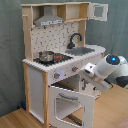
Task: Play with the kitchen
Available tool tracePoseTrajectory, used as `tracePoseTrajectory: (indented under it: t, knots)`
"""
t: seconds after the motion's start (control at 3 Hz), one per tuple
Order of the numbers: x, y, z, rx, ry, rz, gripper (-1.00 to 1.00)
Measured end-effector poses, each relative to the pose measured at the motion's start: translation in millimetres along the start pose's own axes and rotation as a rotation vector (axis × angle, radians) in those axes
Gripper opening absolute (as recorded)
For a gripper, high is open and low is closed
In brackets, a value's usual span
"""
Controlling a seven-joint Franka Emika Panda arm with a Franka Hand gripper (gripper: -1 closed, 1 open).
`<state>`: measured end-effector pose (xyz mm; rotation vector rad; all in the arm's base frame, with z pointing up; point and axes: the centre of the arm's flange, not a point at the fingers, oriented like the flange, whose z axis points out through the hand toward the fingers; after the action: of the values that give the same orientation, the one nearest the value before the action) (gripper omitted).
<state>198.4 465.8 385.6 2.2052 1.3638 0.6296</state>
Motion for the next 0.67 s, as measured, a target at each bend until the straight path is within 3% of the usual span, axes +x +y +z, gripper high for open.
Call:
tracePoseTrajectory:
  t: [0.67]
  knots:
    - [-16.4, 23.3, -40.4, -0.165, -0.043, 0.004, 1.00]
